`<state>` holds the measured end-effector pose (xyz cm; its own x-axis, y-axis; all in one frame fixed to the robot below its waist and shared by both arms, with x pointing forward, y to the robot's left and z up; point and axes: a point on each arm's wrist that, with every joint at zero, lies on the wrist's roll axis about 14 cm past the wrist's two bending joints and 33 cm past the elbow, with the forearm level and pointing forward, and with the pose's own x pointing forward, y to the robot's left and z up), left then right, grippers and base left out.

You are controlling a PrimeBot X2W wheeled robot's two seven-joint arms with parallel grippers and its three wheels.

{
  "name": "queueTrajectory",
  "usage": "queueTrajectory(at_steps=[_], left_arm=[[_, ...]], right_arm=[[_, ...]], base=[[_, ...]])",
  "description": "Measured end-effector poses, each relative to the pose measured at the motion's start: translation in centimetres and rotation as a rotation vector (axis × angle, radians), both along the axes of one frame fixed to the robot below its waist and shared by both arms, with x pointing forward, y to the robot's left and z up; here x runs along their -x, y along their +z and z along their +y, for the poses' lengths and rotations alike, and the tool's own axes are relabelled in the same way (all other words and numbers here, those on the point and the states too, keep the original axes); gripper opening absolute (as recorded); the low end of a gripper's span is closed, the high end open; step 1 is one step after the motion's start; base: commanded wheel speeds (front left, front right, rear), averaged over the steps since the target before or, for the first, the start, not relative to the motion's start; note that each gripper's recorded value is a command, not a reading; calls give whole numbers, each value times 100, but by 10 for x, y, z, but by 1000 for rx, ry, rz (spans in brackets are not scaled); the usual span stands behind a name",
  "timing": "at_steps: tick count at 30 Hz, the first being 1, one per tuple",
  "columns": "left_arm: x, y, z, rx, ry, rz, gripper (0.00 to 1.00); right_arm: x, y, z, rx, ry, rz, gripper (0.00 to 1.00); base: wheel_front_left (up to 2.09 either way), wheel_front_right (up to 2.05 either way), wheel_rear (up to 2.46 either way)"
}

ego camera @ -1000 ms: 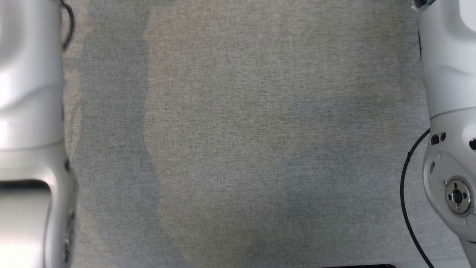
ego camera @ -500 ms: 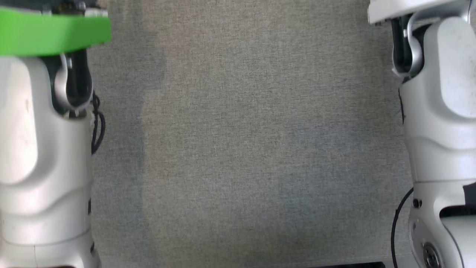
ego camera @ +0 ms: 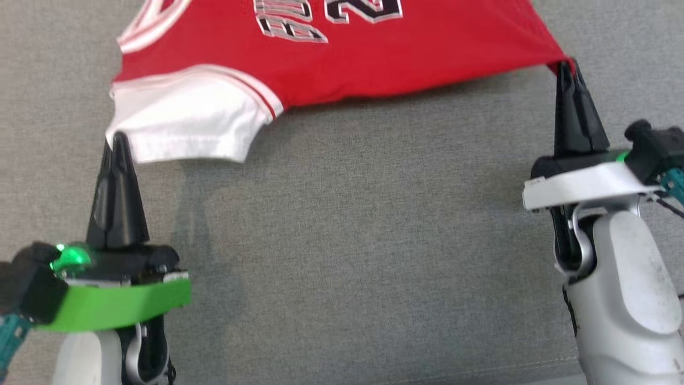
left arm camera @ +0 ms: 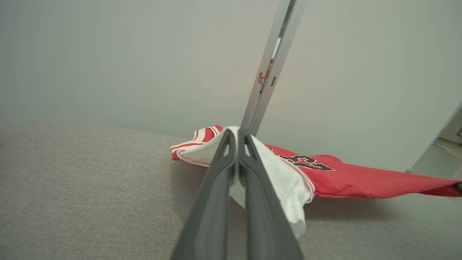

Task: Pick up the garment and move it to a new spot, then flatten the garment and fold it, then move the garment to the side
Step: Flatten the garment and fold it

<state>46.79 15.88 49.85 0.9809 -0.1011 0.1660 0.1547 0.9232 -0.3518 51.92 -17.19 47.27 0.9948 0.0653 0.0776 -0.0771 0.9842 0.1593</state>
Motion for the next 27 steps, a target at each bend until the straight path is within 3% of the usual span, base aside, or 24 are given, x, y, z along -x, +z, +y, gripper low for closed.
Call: queueTrajectory(at_steps=[17,27], left_arm=[[119,62,-8,-20,27,-62,0],[129,16,-13,10,-18,126,0]], right_arm=[[115,61,-26,-35,-71,-117,0],[132,2,-14,5,-38,74,0]], base=[[0,0,0],[0,0,0]])
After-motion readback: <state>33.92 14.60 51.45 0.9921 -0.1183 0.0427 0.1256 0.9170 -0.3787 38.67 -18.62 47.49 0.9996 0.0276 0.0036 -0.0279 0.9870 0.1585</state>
